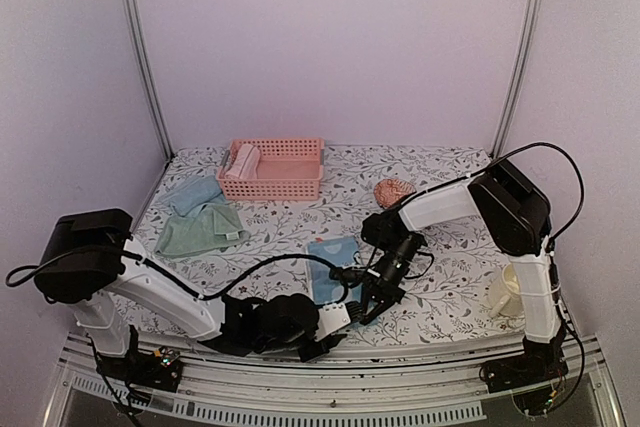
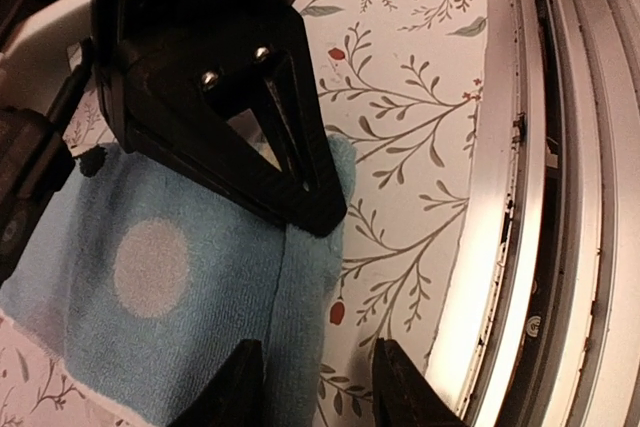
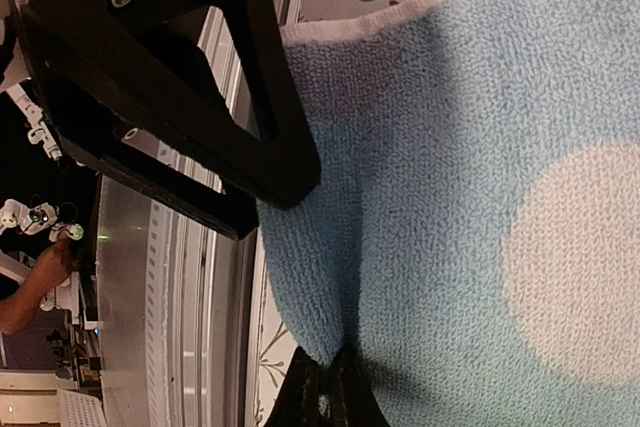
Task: Roll the towels
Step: Pick up the towel from the center of the board, then roll the towel at the center of the board.
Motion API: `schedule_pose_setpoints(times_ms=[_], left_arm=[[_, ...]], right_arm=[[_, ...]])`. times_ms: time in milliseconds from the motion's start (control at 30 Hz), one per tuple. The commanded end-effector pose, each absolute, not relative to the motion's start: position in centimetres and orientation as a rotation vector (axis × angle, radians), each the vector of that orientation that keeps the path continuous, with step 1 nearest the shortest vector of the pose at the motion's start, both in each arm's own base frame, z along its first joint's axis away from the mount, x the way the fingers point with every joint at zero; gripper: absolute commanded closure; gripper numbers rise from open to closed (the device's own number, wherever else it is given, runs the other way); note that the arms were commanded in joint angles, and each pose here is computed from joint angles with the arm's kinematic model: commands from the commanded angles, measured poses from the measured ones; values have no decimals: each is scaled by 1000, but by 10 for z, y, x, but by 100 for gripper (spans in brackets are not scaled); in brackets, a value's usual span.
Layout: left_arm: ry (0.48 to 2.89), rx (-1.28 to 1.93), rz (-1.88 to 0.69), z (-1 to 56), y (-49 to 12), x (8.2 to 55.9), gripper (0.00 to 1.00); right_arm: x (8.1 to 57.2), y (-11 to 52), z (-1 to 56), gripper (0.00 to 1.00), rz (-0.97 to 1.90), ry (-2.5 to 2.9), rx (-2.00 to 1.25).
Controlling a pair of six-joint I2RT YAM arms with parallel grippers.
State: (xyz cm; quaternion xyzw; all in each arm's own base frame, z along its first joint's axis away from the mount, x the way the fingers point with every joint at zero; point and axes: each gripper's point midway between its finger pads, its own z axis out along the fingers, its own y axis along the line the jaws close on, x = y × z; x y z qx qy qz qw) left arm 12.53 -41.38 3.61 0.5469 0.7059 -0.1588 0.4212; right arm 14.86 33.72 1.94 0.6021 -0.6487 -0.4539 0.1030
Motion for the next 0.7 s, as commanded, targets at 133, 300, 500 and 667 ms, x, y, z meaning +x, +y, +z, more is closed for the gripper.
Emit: schedule_pose_setpoints(times_ms=[133,300,500,667], left_arm=[[1766,1359,-448,35,-425,134,70],[1792,1348,-466,31,-425,138,85],[1832,1369,-562,29,-424,135,100],[1965,1321,-743,28,-415,142,100]], right_arm=[[144,334,13,96,-1341,-1895,1733],[145,335,15,96,-1349,-1896,1743],[148,334,34,83,-1386,-1910,1779],[178,319,84,64,-1428,-2041,1907]])
